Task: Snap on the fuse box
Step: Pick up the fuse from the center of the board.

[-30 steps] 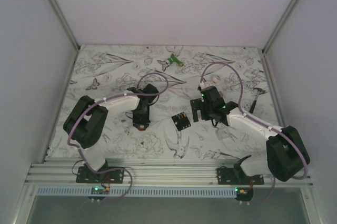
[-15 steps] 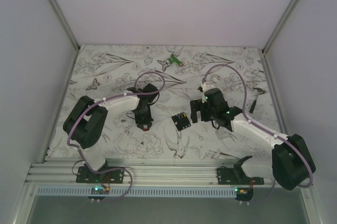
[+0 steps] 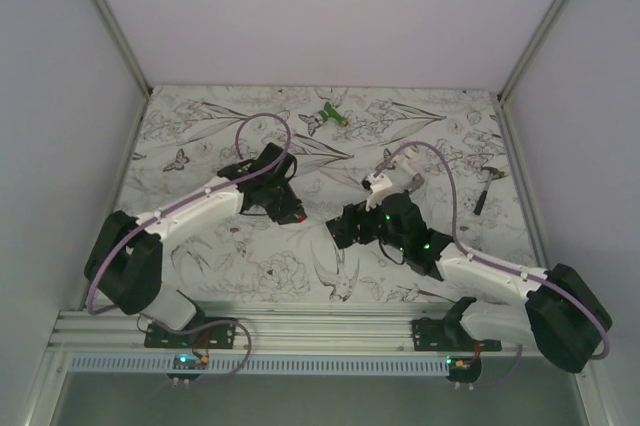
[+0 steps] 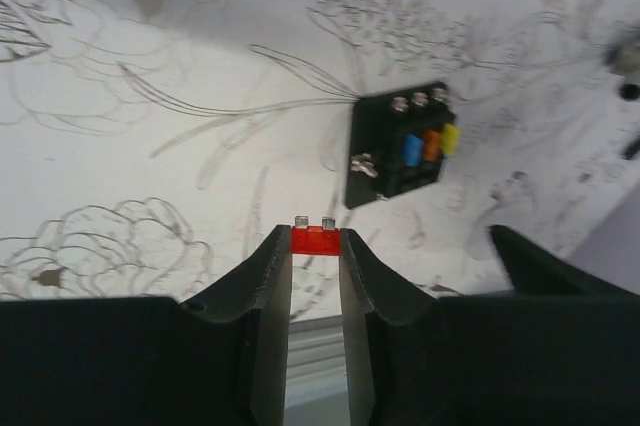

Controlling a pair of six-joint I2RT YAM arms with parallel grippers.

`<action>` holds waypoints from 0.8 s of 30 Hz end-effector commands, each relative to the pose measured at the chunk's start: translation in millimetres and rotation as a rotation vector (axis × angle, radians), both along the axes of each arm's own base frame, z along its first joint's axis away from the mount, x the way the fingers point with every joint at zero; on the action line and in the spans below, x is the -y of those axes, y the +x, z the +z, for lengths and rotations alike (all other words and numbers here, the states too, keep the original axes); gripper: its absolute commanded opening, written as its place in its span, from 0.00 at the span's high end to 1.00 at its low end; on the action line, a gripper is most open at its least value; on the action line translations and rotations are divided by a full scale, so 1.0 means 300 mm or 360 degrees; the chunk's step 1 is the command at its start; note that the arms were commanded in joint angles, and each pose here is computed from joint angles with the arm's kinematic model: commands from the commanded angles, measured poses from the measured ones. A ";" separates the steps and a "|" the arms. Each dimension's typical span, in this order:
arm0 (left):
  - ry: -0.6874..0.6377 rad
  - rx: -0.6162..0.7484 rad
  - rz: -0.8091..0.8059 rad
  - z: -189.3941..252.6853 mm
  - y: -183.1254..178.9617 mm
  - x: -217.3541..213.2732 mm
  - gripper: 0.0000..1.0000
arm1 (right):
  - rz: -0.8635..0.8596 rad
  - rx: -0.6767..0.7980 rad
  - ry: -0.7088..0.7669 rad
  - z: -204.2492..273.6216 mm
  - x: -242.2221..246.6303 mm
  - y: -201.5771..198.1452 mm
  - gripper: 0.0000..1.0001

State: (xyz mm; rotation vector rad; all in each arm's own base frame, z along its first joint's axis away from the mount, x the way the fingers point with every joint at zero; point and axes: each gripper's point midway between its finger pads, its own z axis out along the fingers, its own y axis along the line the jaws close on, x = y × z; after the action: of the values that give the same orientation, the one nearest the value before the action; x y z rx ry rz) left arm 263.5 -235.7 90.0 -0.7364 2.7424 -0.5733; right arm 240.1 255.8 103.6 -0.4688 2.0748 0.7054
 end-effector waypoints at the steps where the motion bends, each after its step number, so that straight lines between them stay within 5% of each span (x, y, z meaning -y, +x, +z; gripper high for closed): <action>1: -0.0190 0.0031 0.0154 0.069 0.000 0.058 0.83 | 0.0013 0.0250 0.0391 0.168 -0.092 0.005 0.17; 10: -0.0425 0.0113 0.0201 0.195 0.000 0.150 0.84 | -0.0056 0.0442 0.0697 0.273 -0.100 -0.020 0.31; 24: -0.0583 0.0142 0.0200 0.288 -0.020 0.218 0.84 | -0.0201 0.0466 0.0852 0.310 -0.079 0.009 0.50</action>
State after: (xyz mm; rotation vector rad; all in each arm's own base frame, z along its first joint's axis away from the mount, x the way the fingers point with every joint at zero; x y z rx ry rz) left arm 258.7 -292.7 156.9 -0.9192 2.5515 -0.9810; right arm 238.8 282.0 180.9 -0.1997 1.6139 0.9838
